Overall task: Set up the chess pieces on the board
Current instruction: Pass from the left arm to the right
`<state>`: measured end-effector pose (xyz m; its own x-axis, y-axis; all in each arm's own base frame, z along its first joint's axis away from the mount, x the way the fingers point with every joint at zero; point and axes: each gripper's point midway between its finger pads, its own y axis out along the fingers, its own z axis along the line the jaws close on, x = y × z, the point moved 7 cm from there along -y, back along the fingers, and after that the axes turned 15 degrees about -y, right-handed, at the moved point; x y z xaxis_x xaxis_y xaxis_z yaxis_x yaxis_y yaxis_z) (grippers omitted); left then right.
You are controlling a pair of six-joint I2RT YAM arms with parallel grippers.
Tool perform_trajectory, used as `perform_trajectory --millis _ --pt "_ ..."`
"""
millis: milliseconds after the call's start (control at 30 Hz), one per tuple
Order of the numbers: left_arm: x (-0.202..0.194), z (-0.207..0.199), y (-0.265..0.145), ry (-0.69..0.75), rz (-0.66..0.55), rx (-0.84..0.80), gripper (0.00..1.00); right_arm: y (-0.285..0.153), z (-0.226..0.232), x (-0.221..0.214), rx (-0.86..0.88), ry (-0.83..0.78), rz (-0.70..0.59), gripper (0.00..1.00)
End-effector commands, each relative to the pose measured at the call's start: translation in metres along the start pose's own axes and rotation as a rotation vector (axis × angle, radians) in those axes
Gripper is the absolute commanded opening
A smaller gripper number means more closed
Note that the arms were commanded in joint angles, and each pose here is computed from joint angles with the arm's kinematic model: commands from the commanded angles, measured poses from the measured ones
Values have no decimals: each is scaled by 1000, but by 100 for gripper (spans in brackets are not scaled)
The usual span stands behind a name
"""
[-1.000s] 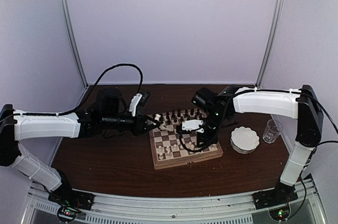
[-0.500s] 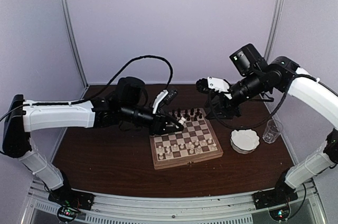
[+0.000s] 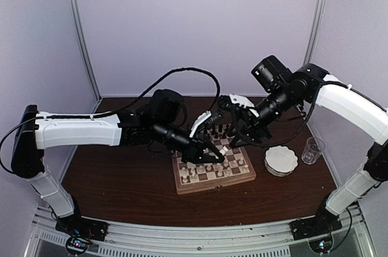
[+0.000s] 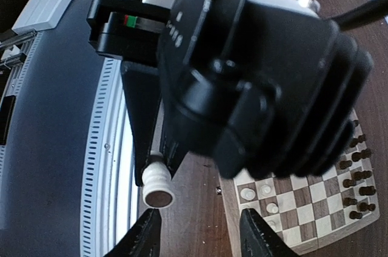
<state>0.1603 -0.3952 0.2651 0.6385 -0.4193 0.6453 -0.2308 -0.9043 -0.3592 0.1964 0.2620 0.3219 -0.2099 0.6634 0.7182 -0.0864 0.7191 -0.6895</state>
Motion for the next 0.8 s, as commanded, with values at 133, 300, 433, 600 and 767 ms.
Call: perform_trajectory --millis 133,300,433,600,767 --pt "12 -9 3 62 -45 -22 10 2 17 6 126 106 -127 47" --pt "14 -10 3 68 -60 -24 10 8 17 3 161 136 -143 44" --pt "14 -10 4 67 -66 -27 10 10 17 4 172 147 -163 39" --pt "15 -9 4 66 -69 -28 10 11 16 3 184 156 -171 30" --pt "14 -9 5 62 -68 -25 10 11 12 3 187 180 -196 21"
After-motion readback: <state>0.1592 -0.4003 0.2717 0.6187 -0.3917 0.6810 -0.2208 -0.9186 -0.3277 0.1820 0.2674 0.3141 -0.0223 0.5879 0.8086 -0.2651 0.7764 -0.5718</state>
